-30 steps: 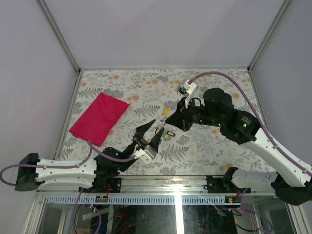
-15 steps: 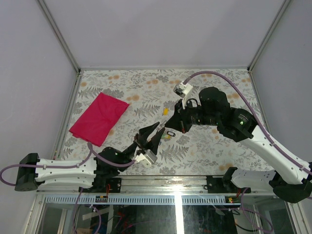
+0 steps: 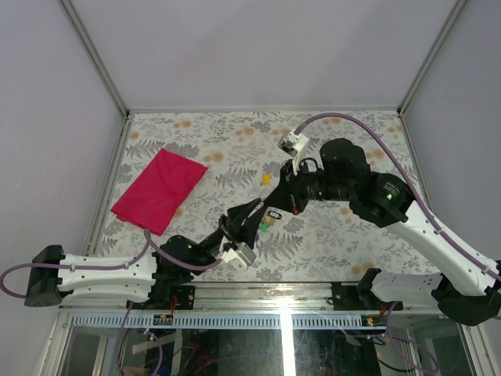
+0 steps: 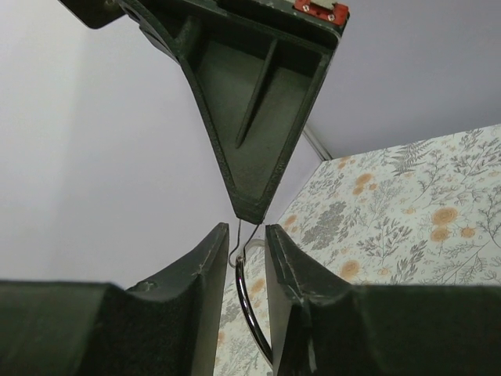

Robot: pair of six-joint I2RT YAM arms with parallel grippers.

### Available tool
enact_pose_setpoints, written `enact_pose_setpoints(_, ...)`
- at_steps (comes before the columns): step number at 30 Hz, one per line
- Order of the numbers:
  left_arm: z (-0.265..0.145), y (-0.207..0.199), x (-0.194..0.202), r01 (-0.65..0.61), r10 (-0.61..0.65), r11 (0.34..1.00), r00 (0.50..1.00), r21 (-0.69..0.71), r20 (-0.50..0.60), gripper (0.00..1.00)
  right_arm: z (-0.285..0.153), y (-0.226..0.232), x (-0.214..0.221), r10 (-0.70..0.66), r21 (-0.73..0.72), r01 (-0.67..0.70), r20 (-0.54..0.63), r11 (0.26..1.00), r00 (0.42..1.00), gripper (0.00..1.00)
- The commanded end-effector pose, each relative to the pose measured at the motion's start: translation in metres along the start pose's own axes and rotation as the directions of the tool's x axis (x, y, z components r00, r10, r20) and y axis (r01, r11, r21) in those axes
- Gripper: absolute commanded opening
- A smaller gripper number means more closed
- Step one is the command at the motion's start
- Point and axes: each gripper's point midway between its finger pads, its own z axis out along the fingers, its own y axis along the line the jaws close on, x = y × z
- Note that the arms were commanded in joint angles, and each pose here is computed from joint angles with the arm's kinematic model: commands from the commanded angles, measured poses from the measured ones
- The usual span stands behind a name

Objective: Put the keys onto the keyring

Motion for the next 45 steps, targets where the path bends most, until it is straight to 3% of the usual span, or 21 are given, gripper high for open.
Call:
enact_pose_setpoints(1, 0.004, 0.013, -0.011, -0.013, 0.014, 0.999, 1.000, -0.038, 0.020, 0.28, -0.011, 0.020, -0.025, -0.023, -0.057, 0.027, 0.068, 0.998, 0.997, 0.00)
enact_pose_setpoints(21, 0.007, 0.013, -0.009, -0.039, 0.039, 0.998, 0.999, -0.042, 0.000, 0.16, -0.007, 0.023, -0.021, -0.007, -0.084, 0.010, 0.047, 0.996, 0.999, 0.00)
enact_pose_setpoints(27, 0.007, 0.012, -0.011, -0.039, 0.039, 0.999, 0.999, -0.029, 0.009, 0.02, -0.004, 0.020, -0.017, -0.007, -0.077, 0.010, 0.041, 0.997, 0.999, 0.00)
enact_pose_setpoints(36, -0.001, 0.018, -0.011, 0.019, -0.018, 0.999, 1.000, -0.043, 0.005, 0.00, -0.024, 0.008, -0.040, -0.070, 0.032, 0.065, 0.200, 0.997, 0.977, 0.37)
enact_pose_setpoints(45, -0.004, 0.021, -0.003, 0.060, -0.063, 0.997, 0.996, -0.053, -0.056, 0.00, -0.040, -0.020, -0.041, -0.074, 0.182, 0.016, 0.315, 0.983, 0.946, 0.46)
